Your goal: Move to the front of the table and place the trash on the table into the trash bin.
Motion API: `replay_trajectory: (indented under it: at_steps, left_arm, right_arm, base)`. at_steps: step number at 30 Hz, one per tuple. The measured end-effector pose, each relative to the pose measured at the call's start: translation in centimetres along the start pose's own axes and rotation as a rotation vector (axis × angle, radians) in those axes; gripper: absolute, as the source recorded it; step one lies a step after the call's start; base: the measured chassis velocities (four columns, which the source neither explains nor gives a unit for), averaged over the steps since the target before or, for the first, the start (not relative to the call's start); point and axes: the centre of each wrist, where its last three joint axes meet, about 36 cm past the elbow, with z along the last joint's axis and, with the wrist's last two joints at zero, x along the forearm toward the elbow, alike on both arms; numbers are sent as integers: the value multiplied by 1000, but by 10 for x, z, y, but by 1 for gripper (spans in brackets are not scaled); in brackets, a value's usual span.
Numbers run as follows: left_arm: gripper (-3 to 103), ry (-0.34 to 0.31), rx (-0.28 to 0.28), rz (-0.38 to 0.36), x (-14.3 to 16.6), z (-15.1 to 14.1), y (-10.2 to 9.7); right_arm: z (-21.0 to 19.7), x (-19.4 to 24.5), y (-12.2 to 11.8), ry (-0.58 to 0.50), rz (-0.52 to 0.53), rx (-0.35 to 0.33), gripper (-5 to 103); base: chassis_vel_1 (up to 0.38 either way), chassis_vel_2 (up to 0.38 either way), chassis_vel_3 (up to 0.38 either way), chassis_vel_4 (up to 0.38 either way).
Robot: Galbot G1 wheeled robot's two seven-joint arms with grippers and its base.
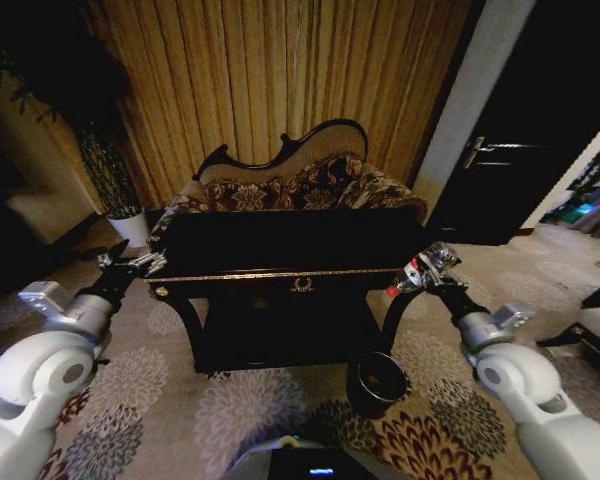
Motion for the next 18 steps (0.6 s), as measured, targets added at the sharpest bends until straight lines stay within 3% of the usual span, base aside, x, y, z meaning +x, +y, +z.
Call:
replay_trajectory:
  at_steps: [4, 13, 18]
  left_arm:
    - [100, -2, 8, -3, 0, 1, 0]
    - [100, 1, 15, -11, 1, 4, 0]
    - [100, 4, 8, -19, 2, 6, 1]
  right_arm:
    - [39, -6, -13, 42, 46, 38, 27]
    - [106, -19, -32, 139, 135, 20, 27]
    - [173, -33, -59, 224, 242, 33, 27]
  base:
    - [0, 0, 0, 0]
    - [0, 0, 0, 0]
    - [0, 0, 0, 0]
